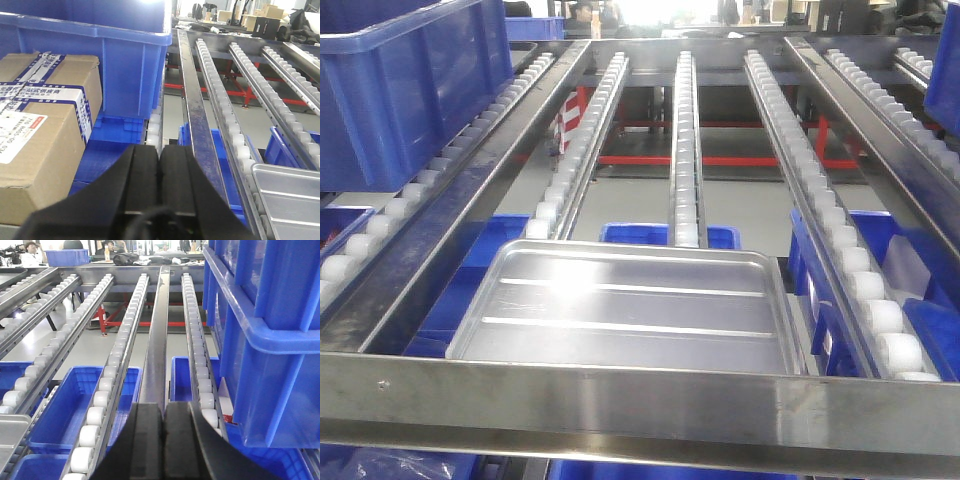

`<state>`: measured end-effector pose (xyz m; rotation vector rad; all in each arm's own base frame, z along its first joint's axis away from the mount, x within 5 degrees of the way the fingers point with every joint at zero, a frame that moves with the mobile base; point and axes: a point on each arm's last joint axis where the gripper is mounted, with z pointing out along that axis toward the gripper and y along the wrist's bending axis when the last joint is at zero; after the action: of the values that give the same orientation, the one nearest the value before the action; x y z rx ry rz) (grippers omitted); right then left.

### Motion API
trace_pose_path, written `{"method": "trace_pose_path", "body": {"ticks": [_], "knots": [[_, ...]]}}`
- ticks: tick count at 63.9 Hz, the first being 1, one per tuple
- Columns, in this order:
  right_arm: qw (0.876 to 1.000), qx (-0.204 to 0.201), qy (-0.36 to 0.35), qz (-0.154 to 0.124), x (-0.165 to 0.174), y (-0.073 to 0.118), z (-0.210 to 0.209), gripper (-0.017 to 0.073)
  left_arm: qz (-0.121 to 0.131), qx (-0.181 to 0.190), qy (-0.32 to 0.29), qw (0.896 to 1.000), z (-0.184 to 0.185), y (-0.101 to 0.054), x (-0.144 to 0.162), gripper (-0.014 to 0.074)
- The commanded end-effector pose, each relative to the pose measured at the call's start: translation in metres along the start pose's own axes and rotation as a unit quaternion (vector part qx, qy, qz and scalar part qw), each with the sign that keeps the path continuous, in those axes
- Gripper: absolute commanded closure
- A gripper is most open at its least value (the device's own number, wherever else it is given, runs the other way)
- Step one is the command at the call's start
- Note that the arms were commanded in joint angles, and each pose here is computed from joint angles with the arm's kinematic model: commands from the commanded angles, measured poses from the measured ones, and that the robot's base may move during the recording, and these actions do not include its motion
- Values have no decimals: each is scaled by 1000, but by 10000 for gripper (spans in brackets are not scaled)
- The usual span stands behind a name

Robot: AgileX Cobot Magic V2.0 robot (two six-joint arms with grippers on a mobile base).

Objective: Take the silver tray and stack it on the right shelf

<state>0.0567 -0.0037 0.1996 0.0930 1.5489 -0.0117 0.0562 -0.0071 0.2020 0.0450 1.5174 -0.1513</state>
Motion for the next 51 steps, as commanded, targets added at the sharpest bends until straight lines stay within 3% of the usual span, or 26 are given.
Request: {"method": "trace_pose_path", "body": {"ticks": [1,51], "knots": [[998,-1,-65,-2,-15,0,-3,510,-6,2,-45,999,-1,0,-3,694],[997,-1,-76,-2,-18,0,-3,510,-10,2,-58,998,-1,0,-7,694]]}}
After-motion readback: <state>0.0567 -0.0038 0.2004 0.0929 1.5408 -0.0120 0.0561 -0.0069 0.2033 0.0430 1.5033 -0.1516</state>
